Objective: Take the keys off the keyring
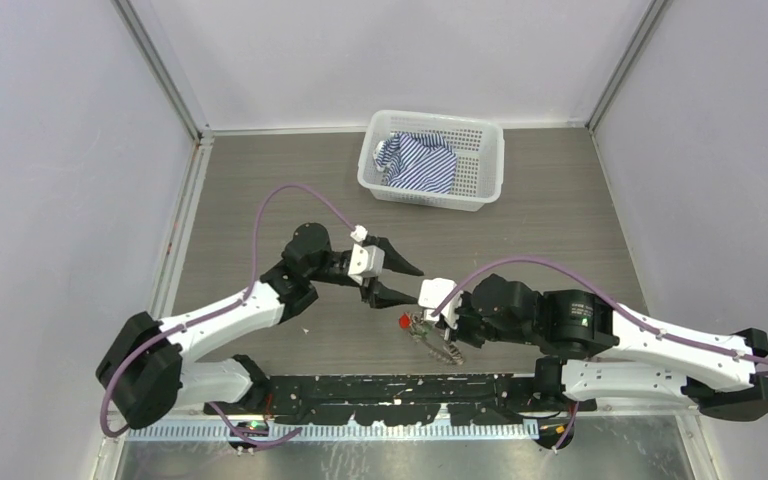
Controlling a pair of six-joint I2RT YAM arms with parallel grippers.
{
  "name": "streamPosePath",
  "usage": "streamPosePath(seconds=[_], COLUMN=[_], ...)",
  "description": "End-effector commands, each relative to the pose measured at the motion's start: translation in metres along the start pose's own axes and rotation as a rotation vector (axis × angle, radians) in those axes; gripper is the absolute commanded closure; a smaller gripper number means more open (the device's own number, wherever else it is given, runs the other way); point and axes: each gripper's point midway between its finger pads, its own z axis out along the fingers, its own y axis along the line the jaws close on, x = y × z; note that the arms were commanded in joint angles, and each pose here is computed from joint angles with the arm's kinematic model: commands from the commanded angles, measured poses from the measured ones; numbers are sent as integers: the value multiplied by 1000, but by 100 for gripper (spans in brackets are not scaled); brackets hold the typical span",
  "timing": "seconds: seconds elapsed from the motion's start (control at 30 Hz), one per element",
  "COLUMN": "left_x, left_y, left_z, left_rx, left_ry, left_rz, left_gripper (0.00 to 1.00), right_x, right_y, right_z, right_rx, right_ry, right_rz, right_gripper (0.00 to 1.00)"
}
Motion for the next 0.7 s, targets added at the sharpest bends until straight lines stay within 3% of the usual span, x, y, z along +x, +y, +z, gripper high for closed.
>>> streamPosePath(seconds=[0.0,0.67], left_x=[-30,-4], left_y=[-18,-14], left_z=[6,26], left_rx=[158,296], left_ry=[-129,-113], left_rz=[32,-166], left_gripper=[47,52], right_x=[-21,1], right_y=[-20,-30], right_z=[-3,4], right_rx=[92,195], right_ry=[-62,45], right_rz=[-75,-284], right_gripper=[99,99])
